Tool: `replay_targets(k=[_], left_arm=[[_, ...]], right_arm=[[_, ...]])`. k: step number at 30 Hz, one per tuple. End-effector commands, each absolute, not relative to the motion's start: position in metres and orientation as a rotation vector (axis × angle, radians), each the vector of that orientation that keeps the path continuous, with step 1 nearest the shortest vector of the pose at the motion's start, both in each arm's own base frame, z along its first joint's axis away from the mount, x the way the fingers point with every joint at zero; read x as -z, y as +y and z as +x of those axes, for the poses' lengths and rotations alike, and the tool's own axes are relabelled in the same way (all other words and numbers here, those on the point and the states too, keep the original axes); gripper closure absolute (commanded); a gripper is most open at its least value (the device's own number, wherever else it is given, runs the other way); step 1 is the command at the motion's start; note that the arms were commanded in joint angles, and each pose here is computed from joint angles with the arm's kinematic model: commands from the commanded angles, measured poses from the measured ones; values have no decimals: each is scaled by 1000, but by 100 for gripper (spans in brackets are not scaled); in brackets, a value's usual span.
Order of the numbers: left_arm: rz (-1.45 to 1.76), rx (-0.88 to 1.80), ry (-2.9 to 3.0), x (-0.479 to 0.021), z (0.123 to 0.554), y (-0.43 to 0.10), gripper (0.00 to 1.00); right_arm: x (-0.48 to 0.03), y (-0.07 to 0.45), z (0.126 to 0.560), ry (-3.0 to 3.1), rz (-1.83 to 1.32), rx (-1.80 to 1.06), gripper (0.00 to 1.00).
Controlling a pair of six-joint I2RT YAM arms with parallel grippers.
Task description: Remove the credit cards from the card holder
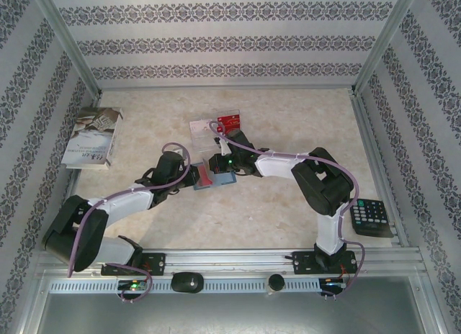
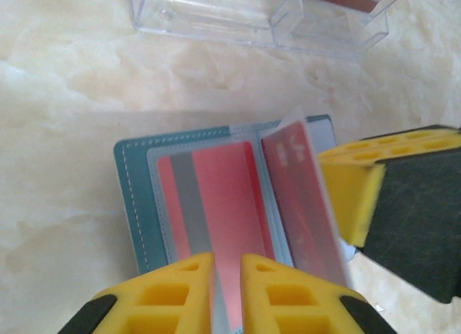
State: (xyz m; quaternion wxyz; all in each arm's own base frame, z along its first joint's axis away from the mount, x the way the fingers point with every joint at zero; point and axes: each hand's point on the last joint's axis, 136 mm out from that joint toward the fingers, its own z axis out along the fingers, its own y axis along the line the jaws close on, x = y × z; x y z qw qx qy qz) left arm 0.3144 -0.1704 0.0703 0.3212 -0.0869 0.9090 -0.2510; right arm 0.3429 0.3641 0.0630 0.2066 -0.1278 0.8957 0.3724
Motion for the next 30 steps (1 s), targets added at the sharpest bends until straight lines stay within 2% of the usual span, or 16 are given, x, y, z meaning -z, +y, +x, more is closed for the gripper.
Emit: replay_targets(k=[1,8,9,11,13,19,22,24,27,30], left_arm=[[-183,628,2420,-65,314,-179,82],[-154,673,2433,-62,327,-198,79],[-149,680,2434,-61,329,-201,78],[-140,695,2452,-57,330,-207,78],[-141,712,2461,-54,332,-211,78],[-81,747,2461,-60,336,-231,74],[-41,771,2479,-58,340,-246,67],[-42,783,2510,-53,343,-252,66],[-114,759,2480,-53,346,-240,65],[-164,673,2392,-76,348,-211,58]], right_arm=[[-79,368,345,2439,-356,-1091,100],[-82,368,345,2431,-328,-1092,100],[-85,367,347,2426,-318,-1089,96],[-91,360,350,2413,-283,-1065,78],[-101,347,355,2390,-239,-1024,71],[-135,294,363,2299,-190,-791,68],[-134,279,357,2327,-222,-703,68],[-126,271,353,2350,-244,-644,68],[-112,270,347,2389,-308,-609,68],[-94,283,340,2436,-439,-572,68]])
